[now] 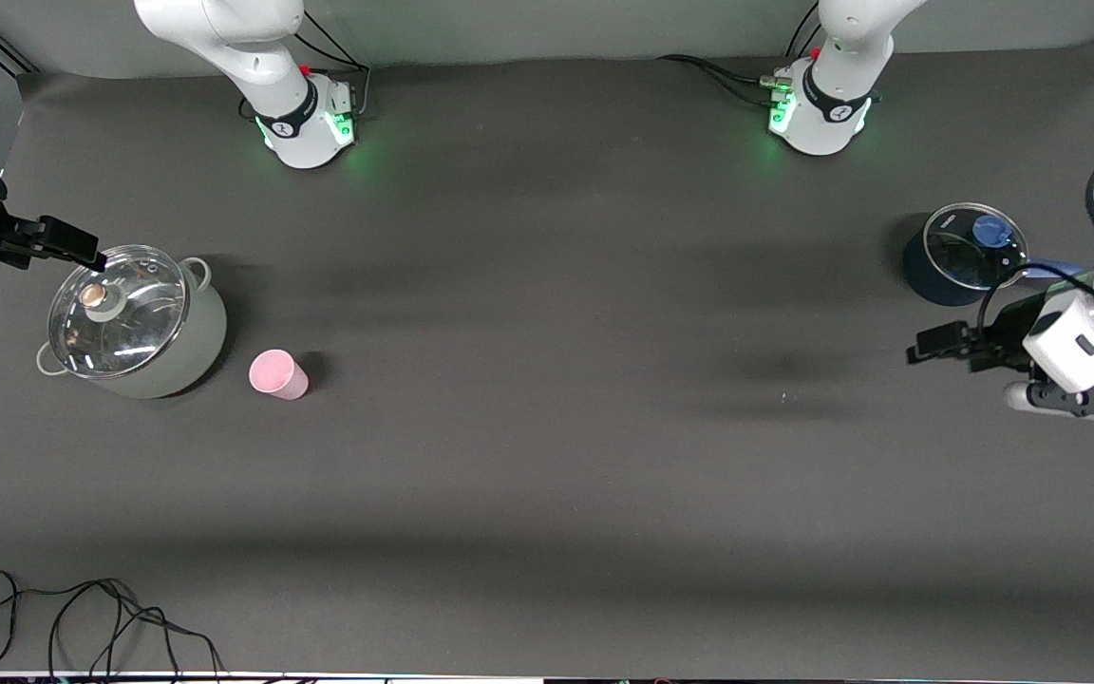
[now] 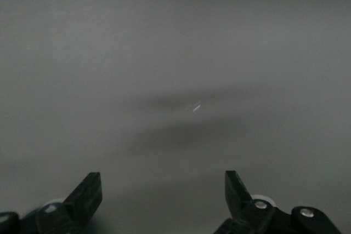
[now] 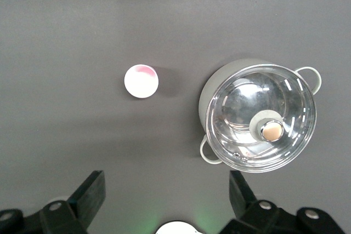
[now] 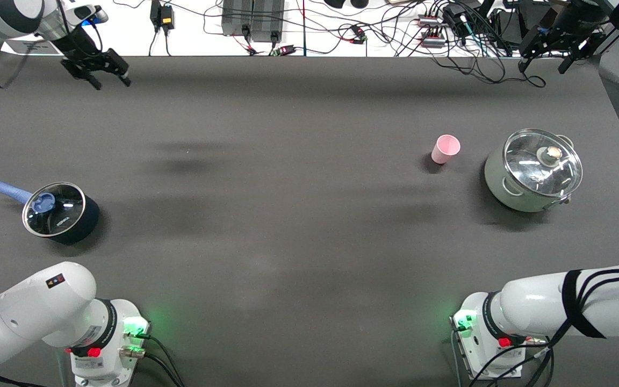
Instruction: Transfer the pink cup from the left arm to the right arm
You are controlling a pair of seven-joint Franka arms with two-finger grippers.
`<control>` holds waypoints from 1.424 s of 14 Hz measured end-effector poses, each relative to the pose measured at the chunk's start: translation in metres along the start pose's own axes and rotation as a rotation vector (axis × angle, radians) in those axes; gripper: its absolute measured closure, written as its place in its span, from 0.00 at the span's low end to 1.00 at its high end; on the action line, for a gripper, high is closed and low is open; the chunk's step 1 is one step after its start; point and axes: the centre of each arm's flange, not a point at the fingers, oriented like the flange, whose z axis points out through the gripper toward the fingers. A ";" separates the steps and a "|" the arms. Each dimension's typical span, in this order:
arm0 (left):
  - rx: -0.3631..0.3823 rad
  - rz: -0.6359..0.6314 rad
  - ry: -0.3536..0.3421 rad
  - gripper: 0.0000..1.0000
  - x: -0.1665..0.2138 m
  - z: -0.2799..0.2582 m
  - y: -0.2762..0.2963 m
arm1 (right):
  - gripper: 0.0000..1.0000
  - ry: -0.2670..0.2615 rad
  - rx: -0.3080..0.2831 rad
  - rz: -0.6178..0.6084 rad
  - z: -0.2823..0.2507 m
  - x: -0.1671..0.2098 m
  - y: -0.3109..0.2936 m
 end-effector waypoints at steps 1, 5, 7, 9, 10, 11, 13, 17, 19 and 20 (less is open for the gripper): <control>0.044 0.014 -0.018 0.00 -0.004 -0.006 0.003 | 0.00 0.000 -0.001 -0.004 0.000 0.000 -0.002; 0.132 0.041 -0.043 0.00 -0.016 -0.025 0.023 | 0.00 0.001 -0.002 -0.015 0.000 0.000 -0.008; 0.157 0.047 -0.026 0.00 -0.022 -0.039 0.033 | 0.00 0.021 -0.003 -0.030 -0.001 0.002 -0.016; 0.172 0.056 -0.034 0.00 -0.029 -0.054 0.045 | 0.00 0.049 0.012 -0.051 -0.004 0.005 -0.029; 0.175 0.061 -0.037 0.00 -0.031 -0.063 0.050 | 0.00 0.064 0.028 -0.057 -0.005 0.007 -0.034; 0.176 0.064 -0.038 0.00 -0.032 -0.073 0.054 | 0.00 0.078 0.040 -0.060 -0.006 0.009 -0.037; 0.176 0.068 -0.043 0.00 -0.034 -0.084 0.058 | 0.00 0.097 0.046 -0.062 -0.009 0.012 -0.039; 0.170 0.064 -0.053 0.00 -0.033 -0.081 0.055 | 0.00 0.121 0.047 -0.069 -0.019 0.020 -0.044; 0.169 0.058 -0.045 0.00 -0.031 -0.081 0.052 | 0.00 0.121 0.047 -0.070 -0.019 0.022 -0.044; 0.169 0.053 -0.041 0.00 -0.031 -0.082 0.052 | 0.00 0.121 0.047 -0.070 -0.019 0.022 -0.044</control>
